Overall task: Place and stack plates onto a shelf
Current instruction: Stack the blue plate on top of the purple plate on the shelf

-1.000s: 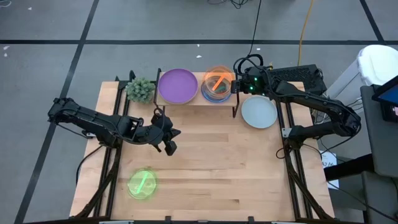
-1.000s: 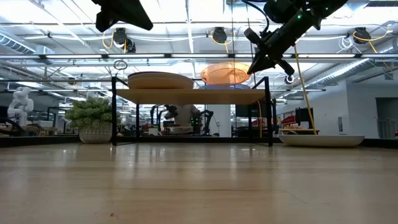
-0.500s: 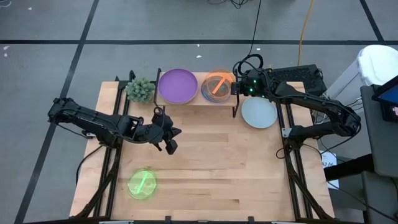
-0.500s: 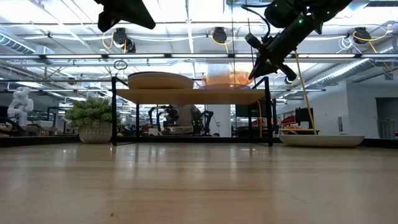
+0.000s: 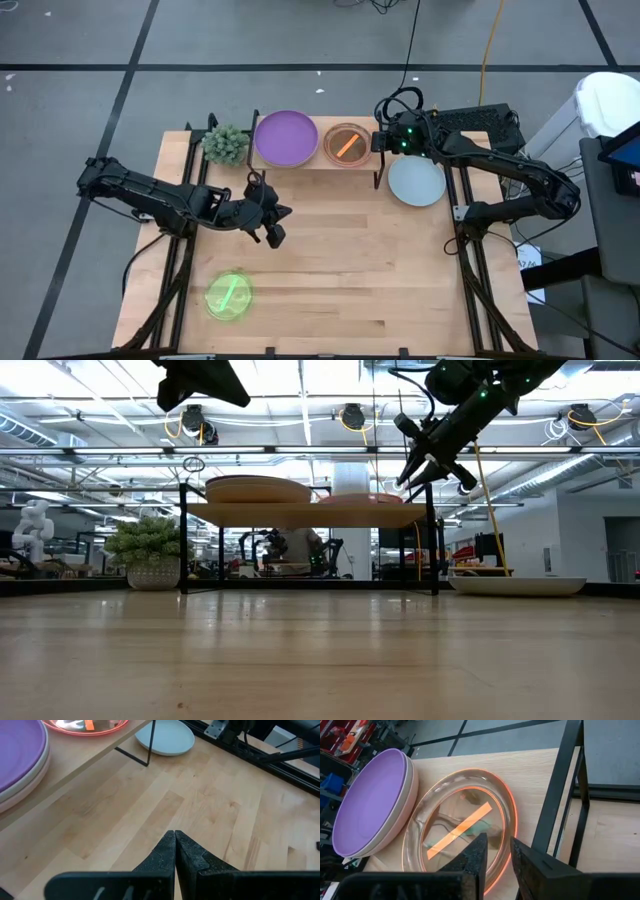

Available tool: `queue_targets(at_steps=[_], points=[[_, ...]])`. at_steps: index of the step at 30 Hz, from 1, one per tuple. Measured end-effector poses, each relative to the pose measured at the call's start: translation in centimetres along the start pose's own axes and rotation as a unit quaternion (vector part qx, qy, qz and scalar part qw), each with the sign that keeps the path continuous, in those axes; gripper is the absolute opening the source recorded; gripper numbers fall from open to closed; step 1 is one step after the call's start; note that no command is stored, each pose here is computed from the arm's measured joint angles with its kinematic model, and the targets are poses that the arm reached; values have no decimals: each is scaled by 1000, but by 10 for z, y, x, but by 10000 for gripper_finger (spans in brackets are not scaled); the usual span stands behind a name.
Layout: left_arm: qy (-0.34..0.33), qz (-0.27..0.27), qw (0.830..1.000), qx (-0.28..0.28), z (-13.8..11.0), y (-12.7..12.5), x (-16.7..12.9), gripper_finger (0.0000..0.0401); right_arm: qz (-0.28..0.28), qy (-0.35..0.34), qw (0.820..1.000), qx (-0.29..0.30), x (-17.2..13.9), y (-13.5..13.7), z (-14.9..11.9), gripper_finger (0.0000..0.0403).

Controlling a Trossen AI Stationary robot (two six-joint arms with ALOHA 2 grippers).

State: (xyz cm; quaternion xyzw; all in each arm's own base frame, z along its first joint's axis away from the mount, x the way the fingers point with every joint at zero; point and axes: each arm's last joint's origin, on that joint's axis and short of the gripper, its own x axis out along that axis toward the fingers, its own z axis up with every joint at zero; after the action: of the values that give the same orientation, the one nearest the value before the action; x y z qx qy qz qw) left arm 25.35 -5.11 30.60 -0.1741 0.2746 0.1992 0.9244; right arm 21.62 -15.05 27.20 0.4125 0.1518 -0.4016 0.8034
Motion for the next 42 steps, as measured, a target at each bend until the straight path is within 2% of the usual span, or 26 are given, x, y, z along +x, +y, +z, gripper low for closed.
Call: queue_targets(at_steps=[5,10,17,22,32,37,42], points=[[2,1,1000,-10,0,0,0,3,31,17,999,1,-6,2,0,73],[17,14,998,-55,-4,3,0,6,48,34,998,11,-24,5,-3,73],[131,20,989,-60,-20,11,-3,22,46,49,998,16,-58,6,-14,73],[192,-3,980,-50,-26,12,-5,23,50,67,996,24,-77,11,-27,73],[203,-20,979,-18,-27,12,-5,24,23,166,985,51,-90,21,-66,73],[204,-20,979,-23,-28,11,-6,24,0,173,983,68,-95,24,-79,73],[197,-13,980,-23,-27,11,-6,24,-33,187,981,41,-90,13,-91,73]])
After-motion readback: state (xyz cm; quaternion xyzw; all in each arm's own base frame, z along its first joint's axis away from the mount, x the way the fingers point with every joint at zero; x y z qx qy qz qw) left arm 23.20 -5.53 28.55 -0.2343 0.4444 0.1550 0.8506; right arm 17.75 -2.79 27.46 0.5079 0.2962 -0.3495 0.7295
